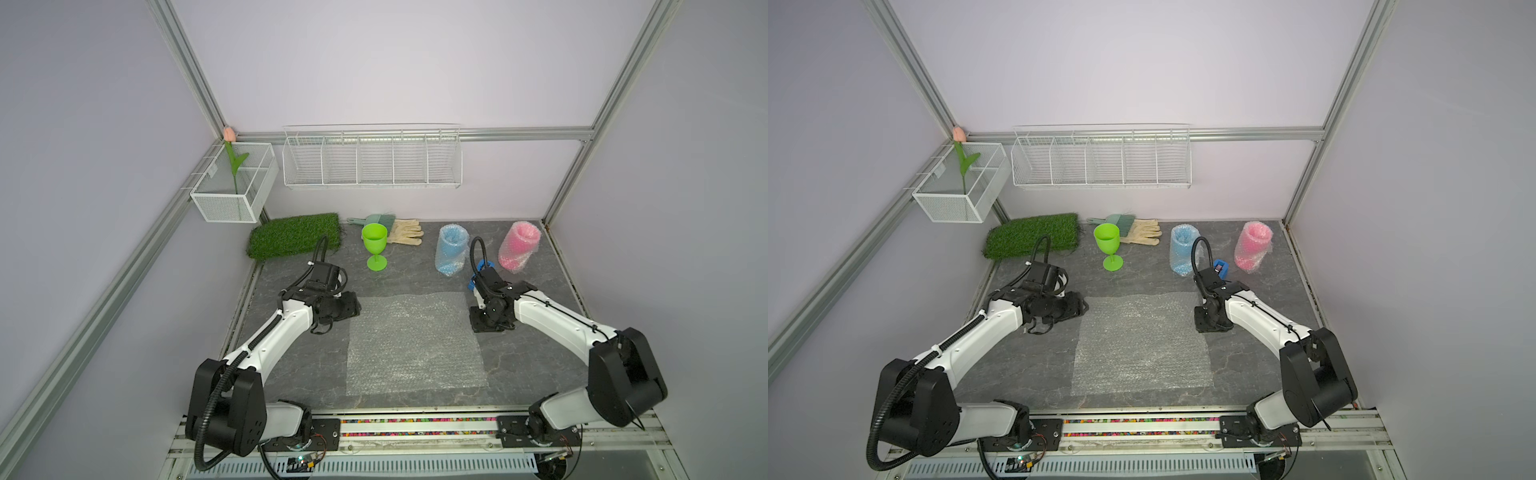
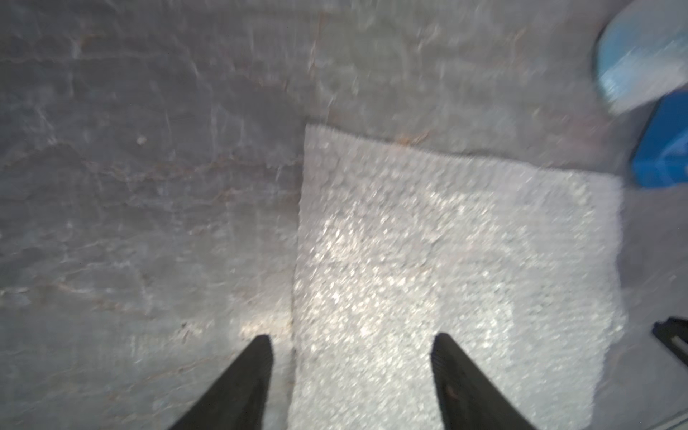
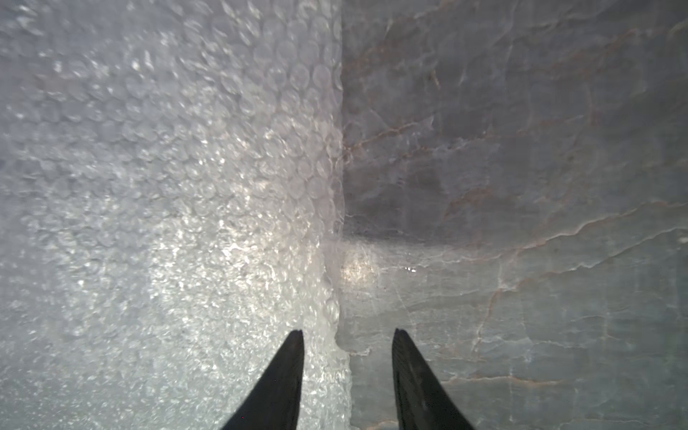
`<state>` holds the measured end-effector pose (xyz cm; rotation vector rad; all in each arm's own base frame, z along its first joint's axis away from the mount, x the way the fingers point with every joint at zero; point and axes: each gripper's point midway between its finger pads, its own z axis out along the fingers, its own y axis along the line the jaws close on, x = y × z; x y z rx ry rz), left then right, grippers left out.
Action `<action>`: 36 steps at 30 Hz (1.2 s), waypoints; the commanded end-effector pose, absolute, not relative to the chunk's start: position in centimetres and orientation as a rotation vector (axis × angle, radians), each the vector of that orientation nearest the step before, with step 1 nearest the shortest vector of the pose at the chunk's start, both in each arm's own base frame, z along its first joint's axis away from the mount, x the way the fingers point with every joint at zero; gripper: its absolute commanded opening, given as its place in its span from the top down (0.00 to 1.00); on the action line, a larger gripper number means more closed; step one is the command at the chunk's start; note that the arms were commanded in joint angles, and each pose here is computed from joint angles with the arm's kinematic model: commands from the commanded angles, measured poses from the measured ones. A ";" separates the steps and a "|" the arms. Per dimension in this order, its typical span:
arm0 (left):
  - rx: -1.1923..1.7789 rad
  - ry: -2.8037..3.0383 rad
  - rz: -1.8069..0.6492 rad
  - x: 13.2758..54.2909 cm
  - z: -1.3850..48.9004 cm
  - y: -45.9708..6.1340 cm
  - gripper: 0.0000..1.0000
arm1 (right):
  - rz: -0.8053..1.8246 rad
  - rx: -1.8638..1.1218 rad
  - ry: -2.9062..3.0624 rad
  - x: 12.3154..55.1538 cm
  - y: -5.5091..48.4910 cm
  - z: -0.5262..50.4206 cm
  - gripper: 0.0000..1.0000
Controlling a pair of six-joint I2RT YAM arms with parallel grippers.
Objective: Wrap wine glasses in bubble wrap
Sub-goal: Adjust the bubble wrap at the center of the board, then pick up the wine glass at the center of the board.
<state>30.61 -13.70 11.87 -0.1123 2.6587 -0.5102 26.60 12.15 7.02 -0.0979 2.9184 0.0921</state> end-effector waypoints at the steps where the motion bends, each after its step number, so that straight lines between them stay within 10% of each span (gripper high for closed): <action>1: 0.029 2.496 -0.536 33.9 15.1 -15.2 0.00 | 0.056 -0.097 2.897 27.0 11.6 8.1 0.55; 36: 0.035 2.329 -0.362 53.2 13.9 -22.1 0.01 | 0.058 -0.109 2.851 28.8 12.1 10.6 0.52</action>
